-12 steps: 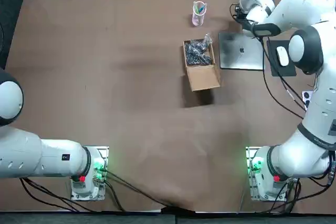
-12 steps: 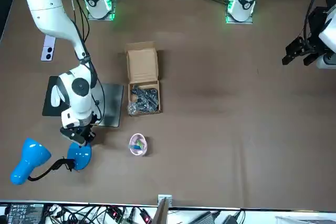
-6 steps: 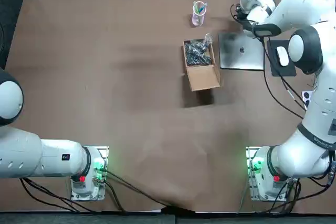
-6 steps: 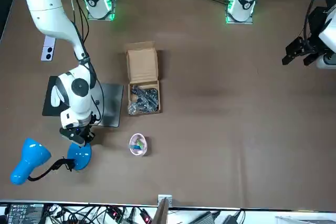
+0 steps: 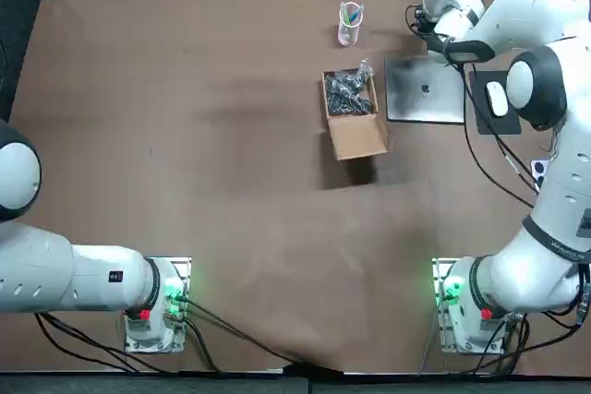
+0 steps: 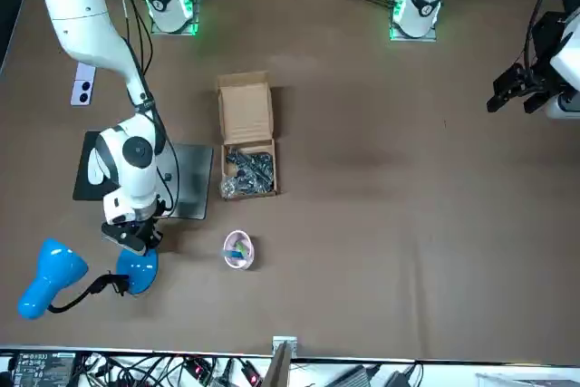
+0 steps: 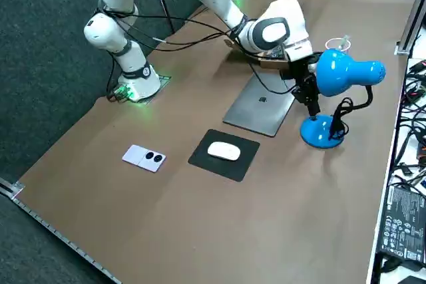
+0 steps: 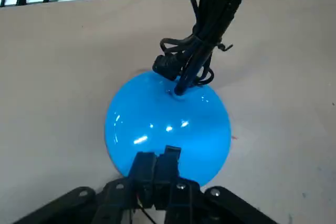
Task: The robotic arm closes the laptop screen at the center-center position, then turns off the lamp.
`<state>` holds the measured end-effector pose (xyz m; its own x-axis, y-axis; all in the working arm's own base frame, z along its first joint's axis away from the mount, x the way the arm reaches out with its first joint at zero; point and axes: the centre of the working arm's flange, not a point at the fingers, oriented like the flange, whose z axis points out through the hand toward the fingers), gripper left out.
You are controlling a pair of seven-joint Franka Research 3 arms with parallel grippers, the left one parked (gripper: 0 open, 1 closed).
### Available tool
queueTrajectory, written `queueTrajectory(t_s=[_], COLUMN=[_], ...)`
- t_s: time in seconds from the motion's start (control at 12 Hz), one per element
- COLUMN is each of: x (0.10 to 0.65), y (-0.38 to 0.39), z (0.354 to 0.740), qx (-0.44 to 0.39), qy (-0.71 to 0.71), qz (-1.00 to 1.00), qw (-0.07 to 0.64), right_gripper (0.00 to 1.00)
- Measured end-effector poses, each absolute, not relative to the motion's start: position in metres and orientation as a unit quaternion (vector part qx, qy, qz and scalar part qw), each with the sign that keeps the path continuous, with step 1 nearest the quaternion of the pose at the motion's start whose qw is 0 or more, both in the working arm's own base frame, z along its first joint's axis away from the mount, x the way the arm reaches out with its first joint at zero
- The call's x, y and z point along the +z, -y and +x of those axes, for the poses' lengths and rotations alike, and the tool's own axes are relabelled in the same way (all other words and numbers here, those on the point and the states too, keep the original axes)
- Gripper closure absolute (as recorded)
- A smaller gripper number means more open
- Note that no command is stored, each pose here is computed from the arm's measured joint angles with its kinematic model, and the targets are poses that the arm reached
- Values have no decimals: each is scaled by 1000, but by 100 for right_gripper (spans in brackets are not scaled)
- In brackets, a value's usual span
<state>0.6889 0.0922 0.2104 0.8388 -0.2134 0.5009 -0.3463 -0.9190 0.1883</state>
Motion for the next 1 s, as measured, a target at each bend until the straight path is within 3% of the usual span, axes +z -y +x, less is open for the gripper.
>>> queueTrajectory(t_s=[1.0], x=[205], y=[-91], z=[691], qx=[242], qy=[148], qz=[949], qw=[138], right_gripper=[98])
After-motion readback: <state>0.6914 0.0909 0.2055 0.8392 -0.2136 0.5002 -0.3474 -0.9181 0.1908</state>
